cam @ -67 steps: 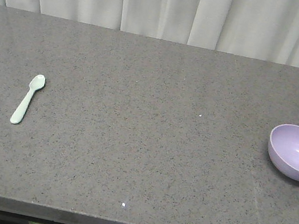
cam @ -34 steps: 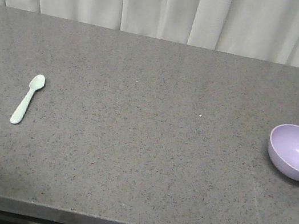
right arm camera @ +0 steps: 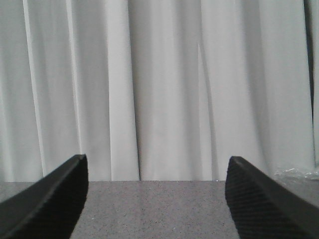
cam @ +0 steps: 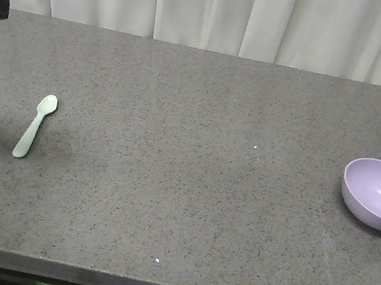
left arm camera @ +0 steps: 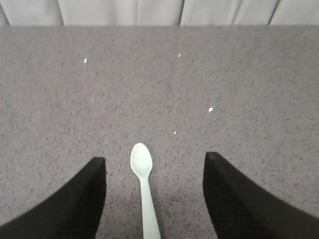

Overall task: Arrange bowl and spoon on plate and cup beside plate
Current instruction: 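Open the left gripper and lower it over the pale green spoon handle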

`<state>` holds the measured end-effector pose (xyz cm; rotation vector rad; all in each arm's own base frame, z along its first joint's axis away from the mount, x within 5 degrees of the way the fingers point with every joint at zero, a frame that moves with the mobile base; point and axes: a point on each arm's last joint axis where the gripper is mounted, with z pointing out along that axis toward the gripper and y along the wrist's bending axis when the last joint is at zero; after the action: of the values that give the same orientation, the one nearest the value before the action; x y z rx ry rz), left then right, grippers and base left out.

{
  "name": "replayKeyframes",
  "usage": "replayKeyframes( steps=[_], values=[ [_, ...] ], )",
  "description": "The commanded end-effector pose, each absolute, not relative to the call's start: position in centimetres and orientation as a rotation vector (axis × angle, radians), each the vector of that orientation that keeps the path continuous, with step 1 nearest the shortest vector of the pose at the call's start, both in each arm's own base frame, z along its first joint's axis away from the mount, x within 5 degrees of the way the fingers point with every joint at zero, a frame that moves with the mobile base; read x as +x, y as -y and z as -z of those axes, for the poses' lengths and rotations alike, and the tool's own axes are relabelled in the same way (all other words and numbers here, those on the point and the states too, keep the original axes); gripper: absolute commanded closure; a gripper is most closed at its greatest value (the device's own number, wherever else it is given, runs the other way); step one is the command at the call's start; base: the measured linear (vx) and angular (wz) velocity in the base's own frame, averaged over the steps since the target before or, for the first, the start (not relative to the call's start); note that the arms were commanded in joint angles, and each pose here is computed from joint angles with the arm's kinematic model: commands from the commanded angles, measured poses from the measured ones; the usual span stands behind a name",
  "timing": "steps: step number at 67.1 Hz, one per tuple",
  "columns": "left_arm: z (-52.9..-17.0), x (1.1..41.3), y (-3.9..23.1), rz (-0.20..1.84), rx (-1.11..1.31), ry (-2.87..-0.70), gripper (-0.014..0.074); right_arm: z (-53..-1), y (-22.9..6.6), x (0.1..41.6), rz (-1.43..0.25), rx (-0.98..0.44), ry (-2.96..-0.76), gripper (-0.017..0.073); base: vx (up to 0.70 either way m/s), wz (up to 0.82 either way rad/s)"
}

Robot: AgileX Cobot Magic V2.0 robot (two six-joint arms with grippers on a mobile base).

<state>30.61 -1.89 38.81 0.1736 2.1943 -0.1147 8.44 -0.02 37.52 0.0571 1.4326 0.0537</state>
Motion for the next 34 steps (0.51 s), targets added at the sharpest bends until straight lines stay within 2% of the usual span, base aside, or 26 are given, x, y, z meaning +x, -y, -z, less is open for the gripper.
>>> replayKeyframes(
  steps=[1,20,34],
  values=[
    [-39.0,32.0,1.9,0.116,0.133,-2.160,0.0176,-38.8,0.2,8.4,-0.028,0.067,-1.370,-0.0001,0.00,0.00],
    [-33.3,36.7,3.1,0.075,0.198,-2.261,0.0176,-38.7,0.2,8.4,-0.034,0.060,-1.390,-0.0001,0.00,0.00],
    [-30.1,38.2,3.9,0.082,0.229,-2.348,0.0176,-38.6,0.1,8.4,-0.036,0.058,-1.398,-0.0001,0.00,0.00]
  ],
)
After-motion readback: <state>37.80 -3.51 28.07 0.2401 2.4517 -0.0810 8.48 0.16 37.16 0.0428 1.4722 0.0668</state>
